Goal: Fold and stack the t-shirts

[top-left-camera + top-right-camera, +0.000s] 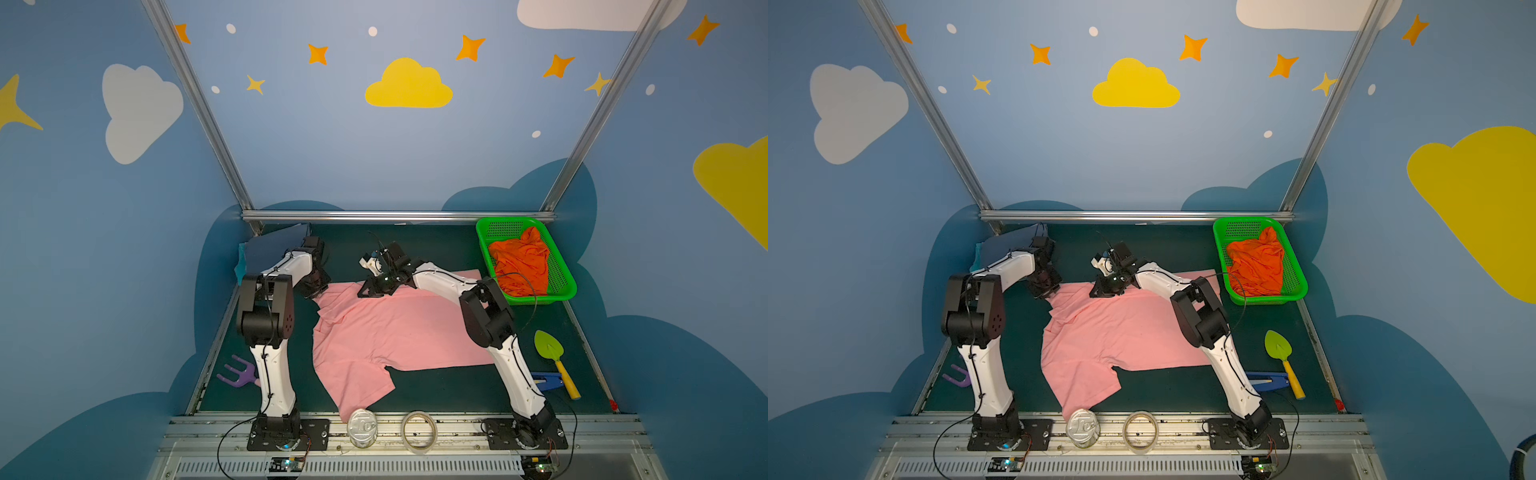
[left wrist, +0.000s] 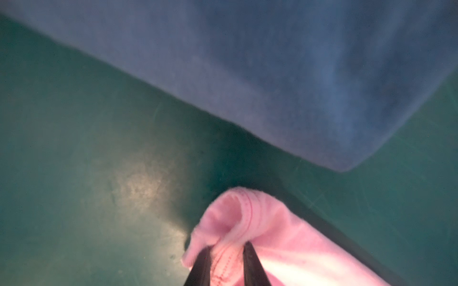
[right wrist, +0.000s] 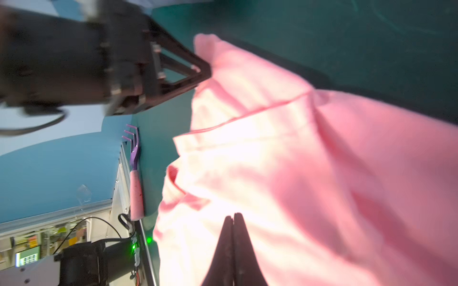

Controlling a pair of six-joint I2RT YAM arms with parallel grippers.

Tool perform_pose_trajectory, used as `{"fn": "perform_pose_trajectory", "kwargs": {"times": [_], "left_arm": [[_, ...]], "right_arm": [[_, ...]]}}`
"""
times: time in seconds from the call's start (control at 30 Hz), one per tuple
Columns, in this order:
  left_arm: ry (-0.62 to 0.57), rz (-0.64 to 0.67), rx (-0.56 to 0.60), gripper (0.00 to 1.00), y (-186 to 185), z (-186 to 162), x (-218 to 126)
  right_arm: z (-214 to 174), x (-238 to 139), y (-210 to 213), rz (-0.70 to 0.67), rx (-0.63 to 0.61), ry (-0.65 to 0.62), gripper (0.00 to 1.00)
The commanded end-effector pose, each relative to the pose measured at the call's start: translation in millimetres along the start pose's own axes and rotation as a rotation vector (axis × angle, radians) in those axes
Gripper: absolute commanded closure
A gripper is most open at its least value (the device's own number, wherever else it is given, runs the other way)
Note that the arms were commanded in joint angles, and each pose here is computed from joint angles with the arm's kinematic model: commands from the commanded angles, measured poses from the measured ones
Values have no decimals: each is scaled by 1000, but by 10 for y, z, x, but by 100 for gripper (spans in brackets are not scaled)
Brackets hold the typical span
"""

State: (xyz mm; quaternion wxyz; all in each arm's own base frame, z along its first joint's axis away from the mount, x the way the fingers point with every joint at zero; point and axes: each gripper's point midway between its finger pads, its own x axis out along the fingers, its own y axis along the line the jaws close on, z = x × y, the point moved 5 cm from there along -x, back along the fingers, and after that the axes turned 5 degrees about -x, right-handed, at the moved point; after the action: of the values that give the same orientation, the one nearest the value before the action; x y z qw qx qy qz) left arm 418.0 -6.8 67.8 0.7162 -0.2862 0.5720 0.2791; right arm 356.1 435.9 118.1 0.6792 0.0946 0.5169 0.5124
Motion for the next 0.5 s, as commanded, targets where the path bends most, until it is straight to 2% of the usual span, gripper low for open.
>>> {"fn": "perform_pose_trajectory", "kwargs": {"times": [0.0, 0.07, 0.17, 0.47], "left_arm": [[35, 70, -11, 76, 158, -48, 251], [27, 73, -4, 77, 167, -42, 231], [23, 86, 3, 77, 185, -38, 222], [46, 85, 5, 77, 180, -71, 251]], "right_arm": [[154, -161, 116, -56, -97, -62, 78], [206, -140, 45, -73, -100, -56, 64], [291, -60, -95, -111, -102, -42, 55], [492, 257, -481, -203, -144, -51, 50]]}}
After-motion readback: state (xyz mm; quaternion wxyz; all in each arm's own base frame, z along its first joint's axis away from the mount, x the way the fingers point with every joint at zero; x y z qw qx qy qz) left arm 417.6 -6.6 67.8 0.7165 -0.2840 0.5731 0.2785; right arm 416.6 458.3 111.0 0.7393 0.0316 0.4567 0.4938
